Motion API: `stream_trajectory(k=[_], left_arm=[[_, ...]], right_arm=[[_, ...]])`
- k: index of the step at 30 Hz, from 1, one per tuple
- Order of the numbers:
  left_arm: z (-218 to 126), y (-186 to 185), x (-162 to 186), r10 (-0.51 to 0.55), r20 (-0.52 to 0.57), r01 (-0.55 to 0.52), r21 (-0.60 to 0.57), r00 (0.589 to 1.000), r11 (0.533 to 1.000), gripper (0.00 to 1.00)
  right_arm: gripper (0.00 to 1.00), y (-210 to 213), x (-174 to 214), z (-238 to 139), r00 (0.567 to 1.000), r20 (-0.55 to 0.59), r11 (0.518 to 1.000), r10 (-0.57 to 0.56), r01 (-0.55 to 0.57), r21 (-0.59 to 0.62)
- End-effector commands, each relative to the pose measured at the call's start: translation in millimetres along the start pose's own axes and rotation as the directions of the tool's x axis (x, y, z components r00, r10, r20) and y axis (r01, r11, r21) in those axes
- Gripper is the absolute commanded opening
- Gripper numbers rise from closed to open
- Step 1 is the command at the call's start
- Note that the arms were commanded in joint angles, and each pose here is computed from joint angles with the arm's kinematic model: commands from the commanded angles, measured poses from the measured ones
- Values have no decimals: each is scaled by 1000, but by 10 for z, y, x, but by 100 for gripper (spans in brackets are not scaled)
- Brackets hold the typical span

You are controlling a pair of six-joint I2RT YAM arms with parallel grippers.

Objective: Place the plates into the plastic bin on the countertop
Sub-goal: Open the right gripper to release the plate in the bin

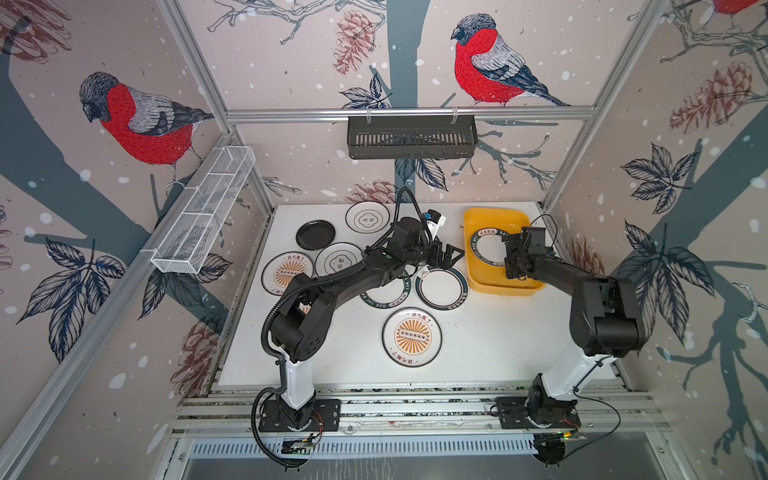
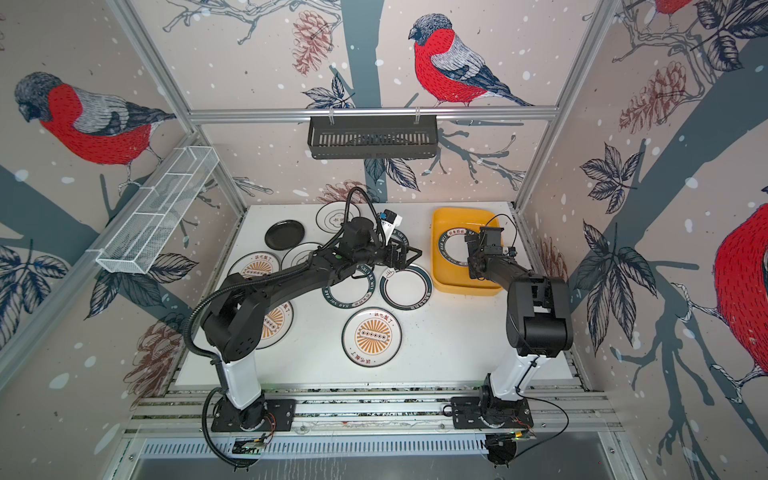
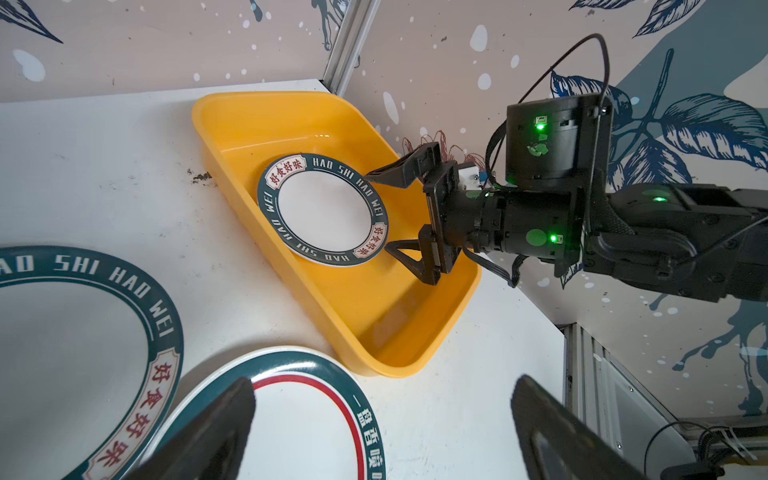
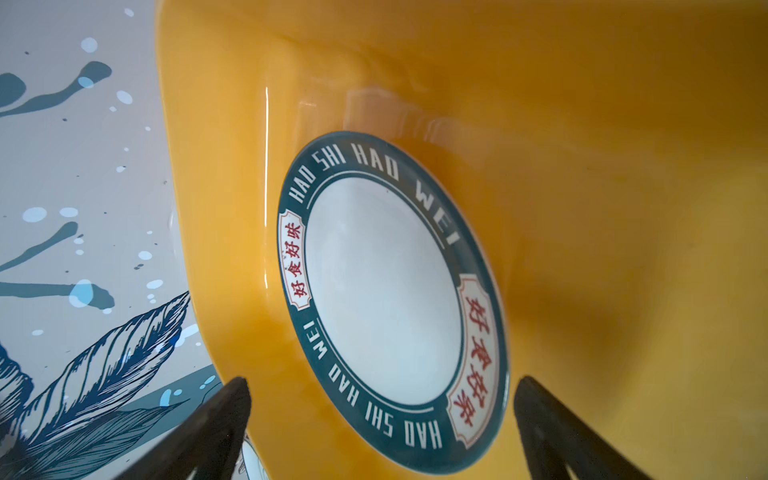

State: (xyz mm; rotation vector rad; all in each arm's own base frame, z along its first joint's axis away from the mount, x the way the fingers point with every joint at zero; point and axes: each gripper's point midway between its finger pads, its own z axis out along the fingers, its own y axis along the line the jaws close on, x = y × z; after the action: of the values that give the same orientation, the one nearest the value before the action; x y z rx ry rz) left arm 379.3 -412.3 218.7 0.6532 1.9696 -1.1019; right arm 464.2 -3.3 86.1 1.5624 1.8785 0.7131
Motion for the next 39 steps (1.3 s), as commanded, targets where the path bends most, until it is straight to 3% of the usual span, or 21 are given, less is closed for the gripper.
stream_trajectory(k=[1, 10, 15, 25, 31, 35, 39], left_arm=[[-86, 22, -78, 5, 21, -4, -43, 1000, 999, 96], [-482, -38, -223, 35, 96, -23, -123, 995, 992, 97], [-829, -70, -258, 45, 153, -21, -155, 987, 988, 97], [-1550, -25, 3, -38, 135, 62, -178, 990, 982, 97], [-1901, -88, 256, -83, 77, 98, -224, 994, 970, 96], [-2057, -77, 434, -127, 77, 142, -251, 989, 957, 96], [-2153, 4, 666, -201, 94, 219, -280, 975, 935, 96]], right_arm=[[100, 11, -1, -101, 1000, -6, 1000, 2, -2, -1], [100, 311, 113, -601, 997, 11, 989, -70, 71, -131], [100, 513, 330, -982, 980, 50, 955, -192, 198, -220], [100, 617, 1261, -1648, 835, 55, 773, -548, 530, -349], [100, 439, 1722, -1930, 761, 46, 689, -648, 610, -392], [100, 124, 1961, -1965, 715, 11, 669, -699, 659, -345], [100, -170, 2288, -2032, 635, -56, 605, -771, 702, -376]])
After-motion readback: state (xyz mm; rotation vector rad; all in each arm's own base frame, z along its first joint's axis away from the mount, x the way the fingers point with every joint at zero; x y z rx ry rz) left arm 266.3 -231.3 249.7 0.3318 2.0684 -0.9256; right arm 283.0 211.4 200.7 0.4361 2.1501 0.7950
